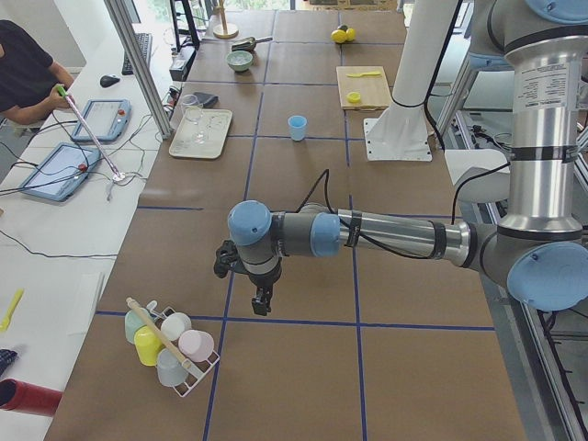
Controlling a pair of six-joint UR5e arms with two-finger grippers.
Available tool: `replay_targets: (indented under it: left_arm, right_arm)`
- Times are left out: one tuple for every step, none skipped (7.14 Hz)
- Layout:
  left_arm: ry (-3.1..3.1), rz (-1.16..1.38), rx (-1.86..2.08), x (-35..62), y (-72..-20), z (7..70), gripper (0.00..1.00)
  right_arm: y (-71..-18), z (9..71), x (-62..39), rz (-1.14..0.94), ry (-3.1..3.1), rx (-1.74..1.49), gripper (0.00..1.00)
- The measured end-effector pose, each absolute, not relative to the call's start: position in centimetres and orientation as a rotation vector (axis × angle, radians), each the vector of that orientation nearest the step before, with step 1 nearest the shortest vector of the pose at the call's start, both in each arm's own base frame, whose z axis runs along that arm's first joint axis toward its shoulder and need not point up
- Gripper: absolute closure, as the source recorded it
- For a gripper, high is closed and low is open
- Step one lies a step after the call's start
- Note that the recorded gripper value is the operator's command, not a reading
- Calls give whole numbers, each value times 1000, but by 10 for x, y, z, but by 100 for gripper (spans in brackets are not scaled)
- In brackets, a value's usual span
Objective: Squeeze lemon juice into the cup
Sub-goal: 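Move the right gripper toward the lemon slice on the wooden board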
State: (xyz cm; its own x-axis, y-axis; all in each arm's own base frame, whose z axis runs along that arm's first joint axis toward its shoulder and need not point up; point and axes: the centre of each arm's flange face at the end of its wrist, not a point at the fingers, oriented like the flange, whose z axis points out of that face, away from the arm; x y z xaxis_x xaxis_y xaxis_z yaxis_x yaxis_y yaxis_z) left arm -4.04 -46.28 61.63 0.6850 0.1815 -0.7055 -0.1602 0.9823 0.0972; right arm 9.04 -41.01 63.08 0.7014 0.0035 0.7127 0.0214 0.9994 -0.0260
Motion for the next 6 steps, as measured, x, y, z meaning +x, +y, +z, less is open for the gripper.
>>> replay_targets:
  left_arm:
    - [793, 192, 30, -41, -463, 616, 0]
    - [793, 194, 35, -40, -464, 614, 0]
    - [792, 200, 48, -40, -467, 608, 0]
    - [790, 214, 84, -39, -472, 593, 0]
    - [786, 238, 149, -38, -479, 574, 0]
    - [782, 265, 228, -35, -486, 555, 0]
  right_arm:
    - [-412, 629, 90, -11, -793, -29, 0]
    - [-413, 626, 90, -13, -793, -24, 0]
    - [-418, 619, 90, -20, -793, -8, 0]
    - [-428, 607, 89, -26, -793, 14, 0]
    - [-442, 590, 87, -15, -805, 34, 0]
    - [-455, 574, 82, 11, -839, 43, 0]
